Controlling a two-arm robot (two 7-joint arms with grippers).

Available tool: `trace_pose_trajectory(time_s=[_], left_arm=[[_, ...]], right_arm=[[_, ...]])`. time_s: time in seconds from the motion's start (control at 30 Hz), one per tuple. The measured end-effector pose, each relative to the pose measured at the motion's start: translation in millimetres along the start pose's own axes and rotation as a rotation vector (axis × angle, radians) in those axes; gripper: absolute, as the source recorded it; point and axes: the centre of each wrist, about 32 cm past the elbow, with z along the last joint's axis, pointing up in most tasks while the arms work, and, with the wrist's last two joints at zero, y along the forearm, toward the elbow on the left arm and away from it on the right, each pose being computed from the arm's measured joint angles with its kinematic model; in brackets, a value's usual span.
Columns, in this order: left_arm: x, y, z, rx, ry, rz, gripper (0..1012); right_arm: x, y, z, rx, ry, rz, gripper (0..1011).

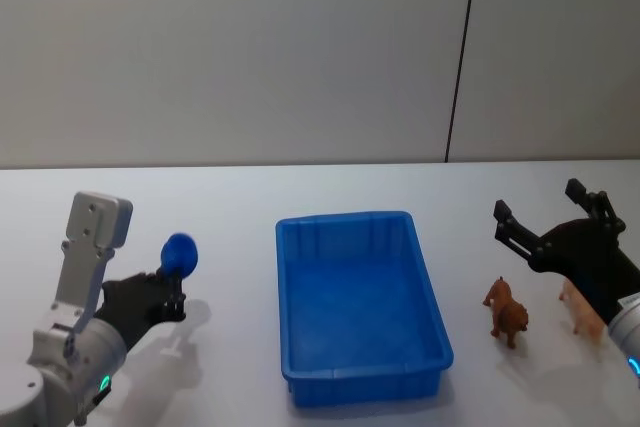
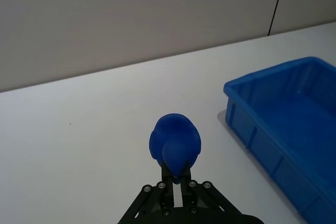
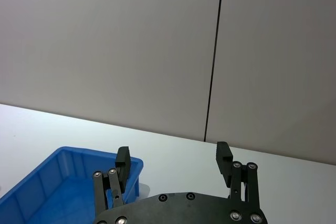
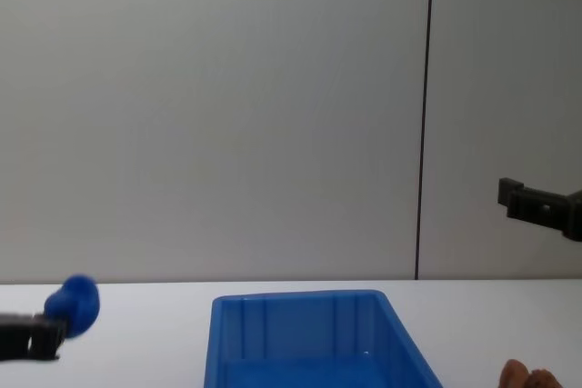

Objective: Pick up the two dolls from the table and place them into the box.

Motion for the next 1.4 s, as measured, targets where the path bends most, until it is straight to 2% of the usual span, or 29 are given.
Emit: trace_pose_trajectory(time_s=[0.27,0.47,0.6,0.9,1.0,1.2,1.33,1.37,1.4], left_arm=[[1.4,3.1,17.3,-0.077,-0.012,-0.088,77],[2.0,3.6,26.5,-0.104,-0.017,-0.155,77],[2.4,2.9,33.8,-0.115,-0.022,-0.226,77],[2.2,-1.1,44.3,-0.107,-0.032,-0.355,77],[1.8,-4.8,48.6,-0.095,-0.037,-0.417,77],[0.8,-11.3,53.4,-0.074,-0.046,-0.497,77],[-1.1,-18.5,57.9,-0.051,-0.059,-0.574,77],[-1.1,-18.5,57.9,-0.051,-0.059,-0.574,77],[-2.2,-21.8,59.4,-0.042,-0.063,-0.601,77]], right_arm=[[0.0,0.0,0.0,0.000,0.000,0.000,1001],[0.0,0.0,0.0,0.000,0.000,0.000,1001],[0.0,0.0,0.0,0.000,0.000,0.000,1001],[0.0,0.0,0.0,0.000,0.000,0.000,1001],[0.0,0.0,0.0,0.000,0.000,0.000,1001],[0.0,0.0,0.0,0.000,0.000,0.000,1001],[0.0,0.0,0.0,0.000,0.000,0.000,1001],[0.0,0.0,0.0,0.000,0.000,0.000,1001],[0.0,0.0,0.0,0.000,0.000,0.000,1001]])
